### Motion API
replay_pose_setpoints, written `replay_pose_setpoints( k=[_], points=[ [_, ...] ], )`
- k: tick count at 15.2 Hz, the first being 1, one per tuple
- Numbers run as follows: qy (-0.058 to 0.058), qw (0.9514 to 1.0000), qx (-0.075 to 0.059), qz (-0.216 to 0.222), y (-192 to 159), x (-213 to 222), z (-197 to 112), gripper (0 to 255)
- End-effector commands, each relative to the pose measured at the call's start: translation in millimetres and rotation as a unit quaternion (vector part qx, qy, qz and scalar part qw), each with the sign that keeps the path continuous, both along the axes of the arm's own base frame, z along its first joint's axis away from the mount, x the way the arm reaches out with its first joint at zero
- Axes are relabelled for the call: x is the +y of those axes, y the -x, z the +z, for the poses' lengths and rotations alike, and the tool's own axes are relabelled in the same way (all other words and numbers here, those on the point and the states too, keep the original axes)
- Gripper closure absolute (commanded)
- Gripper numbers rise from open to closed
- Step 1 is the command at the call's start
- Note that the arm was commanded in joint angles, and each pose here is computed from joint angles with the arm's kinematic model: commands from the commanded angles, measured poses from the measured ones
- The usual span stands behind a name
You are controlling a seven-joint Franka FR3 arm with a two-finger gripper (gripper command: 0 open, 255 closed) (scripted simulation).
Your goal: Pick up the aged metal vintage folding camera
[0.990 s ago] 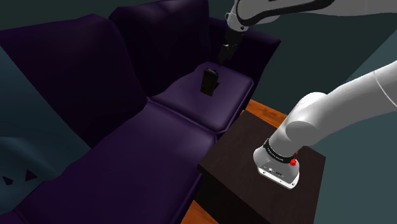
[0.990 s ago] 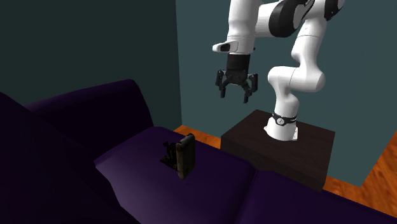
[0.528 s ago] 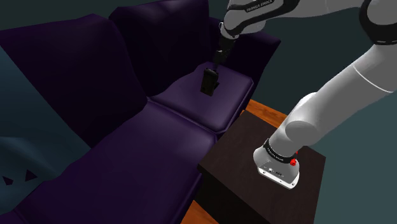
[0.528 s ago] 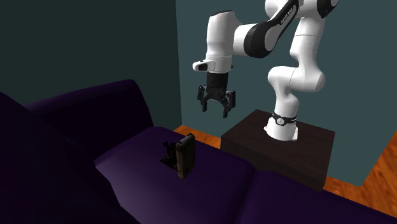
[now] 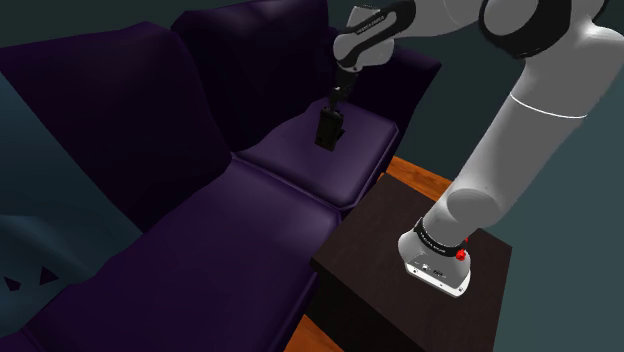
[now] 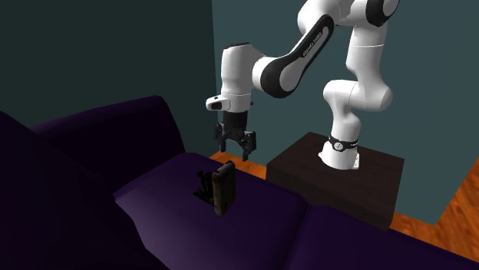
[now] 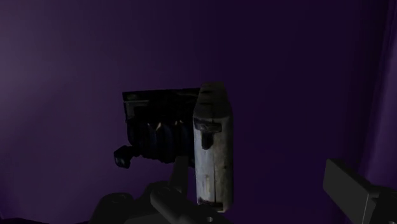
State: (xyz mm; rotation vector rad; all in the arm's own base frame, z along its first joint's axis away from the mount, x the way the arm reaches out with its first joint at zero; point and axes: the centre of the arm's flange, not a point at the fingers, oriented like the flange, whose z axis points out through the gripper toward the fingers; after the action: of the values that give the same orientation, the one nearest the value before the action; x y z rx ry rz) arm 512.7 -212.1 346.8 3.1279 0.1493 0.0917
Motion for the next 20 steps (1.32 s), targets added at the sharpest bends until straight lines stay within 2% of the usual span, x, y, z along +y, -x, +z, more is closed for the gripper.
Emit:
replay_pose_setpoints(
  k=[1, 9, 12, 13, 20],
  points=[
    [0.002, 1.0000, 0.000, 0.002, -15.4, -15.9, -18.5, 0],
    [0.003, 1.0000, 0.000, 0.003, -22.2, -22.9, -63.6, 0],
    [0.003, 1.0000, 0.000, 0.003, -22.2, -22.9, -66.6, 0],
    [0.003, 1.0000, 0.000, 0.003, -22.0, -23.1, -66.6, 255],
    [0.003, 1.0000, 0.000, 0.003, -22.0, -23.1, -66.6, 255]
  ],
)
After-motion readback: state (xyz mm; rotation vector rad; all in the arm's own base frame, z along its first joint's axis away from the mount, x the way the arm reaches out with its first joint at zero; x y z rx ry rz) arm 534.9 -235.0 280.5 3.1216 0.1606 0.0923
